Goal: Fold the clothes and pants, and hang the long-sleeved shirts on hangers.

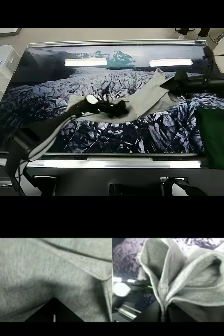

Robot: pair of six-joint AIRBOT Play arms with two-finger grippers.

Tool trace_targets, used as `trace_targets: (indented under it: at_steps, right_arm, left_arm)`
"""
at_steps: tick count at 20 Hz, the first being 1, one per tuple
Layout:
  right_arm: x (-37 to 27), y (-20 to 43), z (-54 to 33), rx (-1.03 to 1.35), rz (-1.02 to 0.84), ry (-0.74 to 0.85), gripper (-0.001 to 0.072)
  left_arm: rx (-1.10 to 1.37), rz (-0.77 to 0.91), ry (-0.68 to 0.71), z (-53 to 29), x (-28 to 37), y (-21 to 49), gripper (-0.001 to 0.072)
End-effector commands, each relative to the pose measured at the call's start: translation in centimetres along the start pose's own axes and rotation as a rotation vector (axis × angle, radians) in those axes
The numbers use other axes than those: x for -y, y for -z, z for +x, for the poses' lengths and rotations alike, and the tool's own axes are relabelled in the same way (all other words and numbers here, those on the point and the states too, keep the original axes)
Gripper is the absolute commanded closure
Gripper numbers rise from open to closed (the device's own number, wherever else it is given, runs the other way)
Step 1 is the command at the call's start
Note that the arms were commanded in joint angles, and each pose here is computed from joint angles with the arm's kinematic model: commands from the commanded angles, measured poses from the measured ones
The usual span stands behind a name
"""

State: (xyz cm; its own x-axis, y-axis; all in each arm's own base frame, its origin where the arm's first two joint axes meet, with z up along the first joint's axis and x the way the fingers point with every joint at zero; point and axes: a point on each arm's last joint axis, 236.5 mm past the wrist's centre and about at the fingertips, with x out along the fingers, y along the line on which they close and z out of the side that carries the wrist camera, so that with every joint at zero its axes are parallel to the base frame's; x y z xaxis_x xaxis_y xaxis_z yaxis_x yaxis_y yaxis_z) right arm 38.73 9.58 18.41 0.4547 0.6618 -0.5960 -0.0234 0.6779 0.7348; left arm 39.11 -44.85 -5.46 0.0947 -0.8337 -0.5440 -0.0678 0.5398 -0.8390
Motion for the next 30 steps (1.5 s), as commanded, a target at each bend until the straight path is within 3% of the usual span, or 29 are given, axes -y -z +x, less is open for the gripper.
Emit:
trace_targets:
  at_steps: [1,4,9,12,18,22,26,27,28,29,30]
  right_arm:
    - [-2.4,0.6,-2.0,0.045,-0.047,-0.013,0.0656]
    - [-2.8,0.7,-2.4,0.051,-0.057,-0.015,0.0656]
    - [-2.6,0.4,-2.2,0.054,-0.052,-0.012,0.0656]
    - [-2.7,0.9,-0.4,0.006,-0.04,-0.027,0.0656]
    - [-6.5,2.7,8.5,-0.091,-0.051,-0.113,0.0655]
    - [-7.3,5.9,18.1,-0.201,0.021,-0.152,0.0655]
    - [-5.3,10.5,27.9,-0.28,0.161,-0.107,0.0631]
    - [-5.1,11.5,29.7,-0.293,0.214,-0.107,0.0419]
    - [-5.2,12.3,31.0,-0.307,0.265,-0.129,0.0121]
    - [-5.6,12.5,31.6,-0.318,0.295,-0.163,0.001]
    - [-5.3,11.7,31.3,-0.307,0.302,-0.172,0.001]
  left_arm:
    - [0.017,-0.189,0.113,5.5,3.1,4.0,0.0688]
    - [0.049,-0.266,0.177,7.7,6.0,5.7,0.0689]
    - [0.032,-0.254,0.232,10.0,8.1,5.0,0.0691]
    - [-0.004,-0.089,0.144,7.4,5.7,2.9,0.0694]
    - [0.053,0.291,-0.27,-12.0,-1.2,-7.4,0.0692]
    - [0.29,0.286,-0.323,-28.1,-0.6,-13.0,0.0691]
    - [0.509,0.313,-0.313,-38.7,2.7,-13.7,0.069]
    - [0.538,0.329,-0.311,-40.1,3.5,-13.4,0.0689]
    - [0.56,0.348,-0.311,-41.1,4.3,-13.0,0.0689]
    - [0.571,0.374,-0.313,-41.6,5.0,-12.6,0.069]
    - [0.58,0.387,-0.311,-42.0,5.5,-12.3,0.0689]
